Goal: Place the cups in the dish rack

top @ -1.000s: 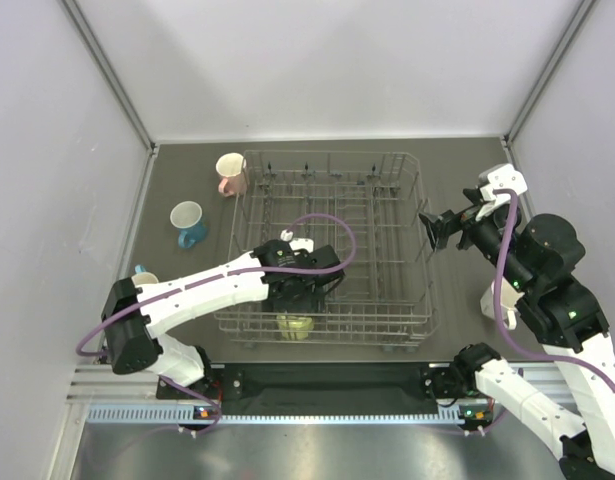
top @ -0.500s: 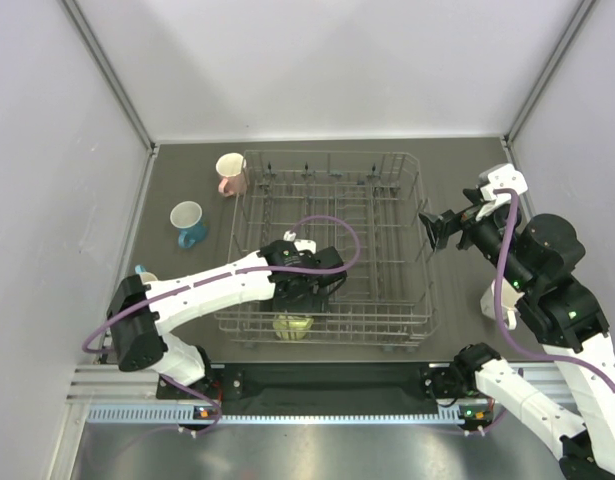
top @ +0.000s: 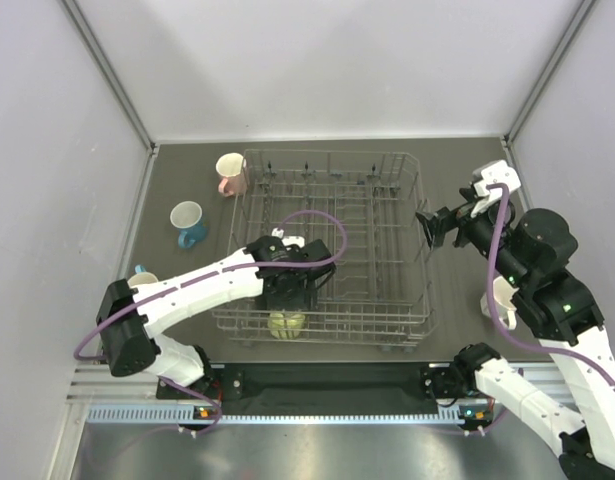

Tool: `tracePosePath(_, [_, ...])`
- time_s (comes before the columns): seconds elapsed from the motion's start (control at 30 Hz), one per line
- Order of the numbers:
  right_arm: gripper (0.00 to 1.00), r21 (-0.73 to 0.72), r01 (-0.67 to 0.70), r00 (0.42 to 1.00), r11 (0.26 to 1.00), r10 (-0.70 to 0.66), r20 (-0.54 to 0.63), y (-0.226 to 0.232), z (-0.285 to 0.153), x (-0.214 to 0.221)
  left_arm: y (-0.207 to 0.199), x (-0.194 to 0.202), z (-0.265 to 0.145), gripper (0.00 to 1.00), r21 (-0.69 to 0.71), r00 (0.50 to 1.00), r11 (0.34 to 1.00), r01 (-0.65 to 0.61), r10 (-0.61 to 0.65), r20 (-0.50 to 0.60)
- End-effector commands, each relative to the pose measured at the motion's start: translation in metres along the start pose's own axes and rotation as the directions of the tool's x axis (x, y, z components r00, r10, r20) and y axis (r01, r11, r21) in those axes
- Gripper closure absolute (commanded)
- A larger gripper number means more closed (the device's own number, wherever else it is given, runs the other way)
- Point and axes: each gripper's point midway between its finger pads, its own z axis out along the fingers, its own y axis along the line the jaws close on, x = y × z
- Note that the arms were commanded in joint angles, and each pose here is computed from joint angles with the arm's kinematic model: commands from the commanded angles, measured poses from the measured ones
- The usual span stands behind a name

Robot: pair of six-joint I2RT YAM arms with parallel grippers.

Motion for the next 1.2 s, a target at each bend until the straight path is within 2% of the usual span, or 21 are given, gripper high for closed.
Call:
tracePosePath(0.0, [0.02,0.007,0.006,0.999,1.000,-0.006,0.031,-0.003,0.002,-0.013,0.017,-0.014,0.002,1.00,-0.062,0.997,0.997,0.050,-0.047,0.056])
tracePosePath(0.1, [0.01,-0.009,0.008,1.000,1.000,-0.008,0.024,-0.001,0.004,-0.014,0.023,-0.026,-0.002,1.00,-0.107,0.985,0.985,0.137,-0.124,0.117])
tracePosePath(0.27, [0.01,-0.042,0.015,1.000,0.999,-0.015,0.003,0.004,0.008,-0.017,0.024,-0.052,-0.016,1.00,-0.127,0.920,0.930,0.345,-0.308,0.243])
tracePosePath(0.5, [0.01,-0.077,-0.005,1.000,0.997,0.002,-0.027,0.011,0.014,-0.014,0.031,-0.048,-0.003,1.00,-0.228,0.842,0.816,0.530,-0.477,0.250])
tracePosePath(0.73, [0.02,-0.093,-0.015,0.999,0.996,0.011,-0.047,0.016,0.018,-0.006,0.032,-0.056,0.001,1.00,-0.040,0.668,0.693,0.720,-0.676,0.312])
tracePosePath(0.87, [0.02,-0.103,-0.029,0.998,0.994,0.024,-0.049,0.018,0.019,-0.006,0.035,-0.056,0.007,1.00,-0.005,0.614,0.649,0.761,-0.718,0.326])
tracePosePath(1.0, [0.02,-0.102,-0.032,0.999,0.994,0.027,-0.044,0.018,0.018,-0.007,0.036,-0.058,0.011,1.00,0.044,0.612,0.661,0.749,-0.716,0.336])
tracePosePath(1.07, [0.02,-0.099,-0.036,0.998,0.994,0.032,-0.046,0.018,0.018,-0.006,0.034,-0.060,0.013,0.83,0.050,0.620,0.671,0.740,-0.708,0.338])
tracePosePath(1.1, [0.02,-0.100,-0.039,0.999,0.994,0.035,-0.042,0.018,0.017,-0.007,0.033,-0.061,0.013,0.70,0.048,0.628,0.680,0.732,-0.700,0.340])
tracePosePath(1.13, [0.02,-0.099,-0.043,0.998,0.994,0.039,-0.042,0.018,0.017,-0.007,0.031,-0.063,0.011,0.51,0.044,0.640,0.692,0.721,-0.689,0.340])
tracePosePath(1.17, [0.02,-0.097,-0.043,0.998,0.994,0.039,-0.041,0.018,0.017,-0.007,0.030,-0.063,0.012,0.42,0.028,0.651,0.701,0.713,-0.676,0.343])
